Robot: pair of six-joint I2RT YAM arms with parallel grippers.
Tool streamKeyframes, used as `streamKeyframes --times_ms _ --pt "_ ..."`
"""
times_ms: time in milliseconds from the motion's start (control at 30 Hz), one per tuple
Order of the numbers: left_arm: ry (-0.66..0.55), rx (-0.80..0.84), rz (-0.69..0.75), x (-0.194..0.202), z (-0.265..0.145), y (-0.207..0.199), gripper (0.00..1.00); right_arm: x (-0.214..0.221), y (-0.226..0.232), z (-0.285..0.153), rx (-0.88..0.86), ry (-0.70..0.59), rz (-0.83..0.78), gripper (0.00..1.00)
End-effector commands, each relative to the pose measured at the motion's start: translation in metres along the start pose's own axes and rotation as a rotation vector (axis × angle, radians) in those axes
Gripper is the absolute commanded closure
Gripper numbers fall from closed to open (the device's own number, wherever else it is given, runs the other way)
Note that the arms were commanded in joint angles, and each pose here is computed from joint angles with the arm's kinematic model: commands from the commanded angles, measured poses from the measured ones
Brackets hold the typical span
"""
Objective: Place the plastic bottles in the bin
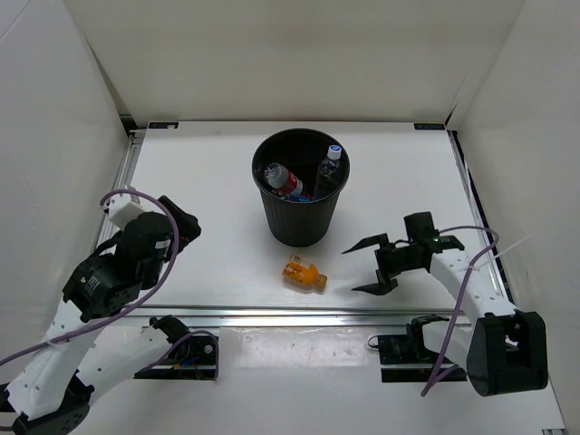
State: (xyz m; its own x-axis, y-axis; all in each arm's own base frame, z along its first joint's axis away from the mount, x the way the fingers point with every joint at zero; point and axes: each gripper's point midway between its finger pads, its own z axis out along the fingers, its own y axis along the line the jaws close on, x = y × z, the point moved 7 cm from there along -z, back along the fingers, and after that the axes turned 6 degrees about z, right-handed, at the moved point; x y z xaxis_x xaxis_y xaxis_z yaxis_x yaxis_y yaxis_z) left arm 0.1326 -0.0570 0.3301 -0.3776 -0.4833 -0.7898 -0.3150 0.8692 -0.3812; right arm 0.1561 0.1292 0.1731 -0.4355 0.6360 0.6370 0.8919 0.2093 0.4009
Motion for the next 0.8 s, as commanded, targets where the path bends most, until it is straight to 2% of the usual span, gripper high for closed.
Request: streamKeyframes --times_ms 0,67,100,133,167,200,233,300,400,467,500,533,567,667,767 --pt "-0.022 -0.036 -0.032 -0.005 -0.008 0.011 0.00 0.014 0.013 0.001 -0.023 0.061 0.088 0.00" --pt "-0.022 -0.036 -0.032 -0.005 -0.008 0.011 0.00 0.017 0.021 -0.002 -0.011 -0.057 -0.089 0.00" --pt "-0.022 -0.036 -0.032 -0.005 -0.008 0.011 0.00 0.031 0.049 -0.016 -0.053 -0.125 -0.238 0.00" --pt "-0.026 -0.030 -0.038 -0.005 -0.010 0.013 0.00 0.036 0.057 -0.021 -0.040 -0.199 -0.356 0.00" --pt "-0.026 -0.030 -0.029 -0.005 -0.010 0.013 0.00 0.046 0.052 -0.019 0.031 -0.250 -0.573 0.00" --pt "-0.019 -0.039 -0.019 0.000 -0.007 0.016 0.00 0.042 0.059 -0.021 0.046 -0.406 -0.699 0.00" --pt "-0.019 -0.040 -0.018 0.002 -0.005 0.016 0.00 0.047 0.063 -0.019 0.049 -0.462 -0.814 0.00" --pt "-0.017 -0.042 -0.016 0.007 -0.003 0.020 0.00 0.063 0.060 -0.008 0.011 -0.492 -1.105 0.00" --pt "0.004 -0.038 -0.008 0.014 -0.001 0.022 0.00 0.072 0.045 0.008 -0.053 -0.554 -1.381 0.00" --pt "0.017 -0.039 -0.002 0.017 0.000 0.022 0.00 0.082 0.031 0.016 -0.100 -0.538 -1.523 0.00" --pt "0.029 -0.040 0.004 0.020 0.002 0.023 0.00 0.091 0.033 0.011 -0.193 -0.556 -1.588 0.00" --pt "0.029 -0.040 0.004 0.020 0.002 0.023 0.00 0.089 0.020 0.019 -0.176 -0.531 -1.722 0.00" --pt "0.041 -0.041 0.010 0.024 0.003 0.023 0.00 0.094 0.020 0.017 -0.220 -0.542 -1.788 0.00" --pt "0.066 -0.042 0.045 0.029 0.006 0.023 0.00 0.093 0.011 0.026 -0.164 -0.526 -2.043 0.00" --pt "0.092 -0.034 0.085 0.034 0.010 0.019 0.00 0.092 0.008 0.043 -0.071 -0.486 -2.232 0.00"
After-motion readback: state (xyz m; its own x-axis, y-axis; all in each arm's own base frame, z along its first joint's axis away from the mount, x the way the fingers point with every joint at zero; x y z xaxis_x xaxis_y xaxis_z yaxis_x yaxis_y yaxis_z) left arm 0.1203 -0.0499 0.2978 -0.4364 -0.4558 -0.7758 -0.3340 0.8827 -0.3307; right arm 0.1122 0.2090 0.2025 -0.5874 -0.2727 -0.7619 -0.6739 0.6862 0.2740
